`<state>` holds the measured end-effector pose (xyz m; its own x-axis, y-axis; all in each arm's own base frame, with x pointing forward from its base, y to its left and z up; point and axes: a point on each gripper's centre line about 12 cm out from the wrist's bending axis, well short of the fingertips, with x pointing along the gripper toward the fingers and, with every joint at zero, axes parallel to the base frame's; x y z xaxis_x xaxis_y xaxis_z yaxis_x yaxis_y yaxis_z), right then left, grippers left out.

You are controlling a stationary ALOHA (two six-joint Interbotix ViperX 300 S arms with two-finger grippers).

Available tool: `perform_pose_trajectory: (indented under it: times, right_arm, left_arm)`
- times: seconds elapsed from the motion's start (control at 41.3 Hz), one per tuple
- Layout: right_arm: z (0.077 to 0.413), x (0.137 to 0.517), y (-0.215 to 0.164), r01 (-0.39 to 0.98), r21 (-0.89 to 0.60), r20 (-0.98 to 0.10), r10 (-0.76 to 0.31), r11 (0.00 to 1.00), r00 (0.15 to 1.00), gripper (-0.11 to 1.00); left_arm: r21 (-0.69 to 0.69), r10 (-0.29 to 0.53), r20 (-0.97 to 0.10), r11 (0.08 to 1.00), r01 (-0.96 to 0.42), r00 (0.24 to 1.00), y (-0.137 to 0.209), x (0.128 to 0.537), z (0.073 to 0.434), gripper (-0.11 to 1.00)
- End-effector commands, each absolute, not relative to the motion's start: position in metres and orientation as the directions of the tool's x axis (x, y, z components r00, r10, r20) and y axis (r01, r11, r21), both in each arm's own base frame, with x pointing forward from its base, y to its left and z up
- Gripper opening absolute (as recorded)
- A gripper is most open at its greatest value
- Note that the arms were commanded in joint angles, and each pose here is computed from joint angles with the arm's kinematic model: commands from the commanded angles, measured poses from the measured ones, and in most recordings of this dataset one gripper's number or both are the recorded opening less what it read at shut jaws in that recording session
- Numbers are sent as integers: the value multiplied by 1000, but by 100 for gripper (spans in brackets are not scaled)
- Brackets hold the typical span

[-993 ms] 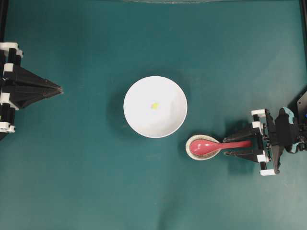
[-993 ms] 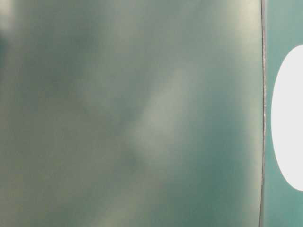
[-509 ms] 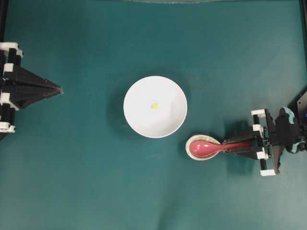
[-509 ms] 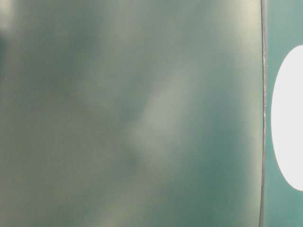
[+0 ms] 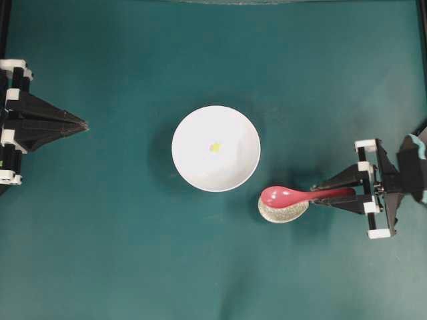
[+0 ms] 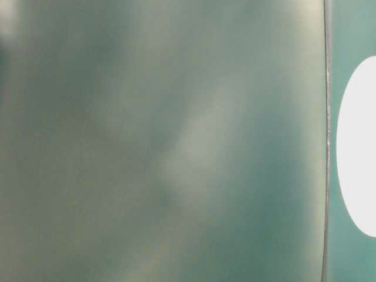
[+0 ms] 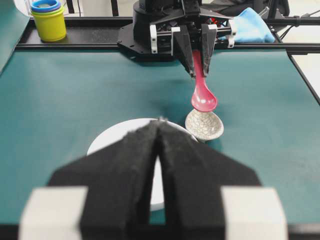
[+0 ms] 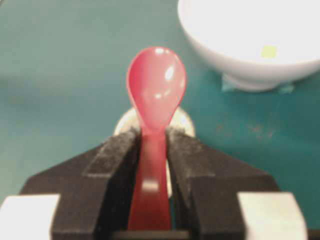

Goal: Scoop the yellow hexagonal prism block from the bowl with a spoon using the right arm.
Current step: 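Carry the spoon with the right gripper over the white bowl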

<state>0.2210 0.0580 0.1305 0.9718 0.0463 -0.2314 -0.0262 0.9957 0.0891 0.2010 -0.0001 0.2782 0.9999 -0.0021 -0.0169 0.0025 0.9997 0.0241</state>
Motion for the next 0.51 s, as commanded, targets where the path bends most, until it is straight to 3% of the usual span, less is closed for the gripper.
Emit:
perform_pose_trajectory:
  times: [0.0,0.291,0.485]
  right_arm:
    - [150,229,57,-30,97,-233,52,995,971,24]
    - [196,241,38,-21,82,-271,43,996,962,24]
    - [208,249,18,28,89,-341,4,996,940,24]
  left_arm:
    - [26,-1,5,1000,1,1000,0,204,287,2]
    - [27,-3,14,1000,2,1000,0,202,290,2]
    - [26,-3,25,1000,2,1000,0,202,293,2]
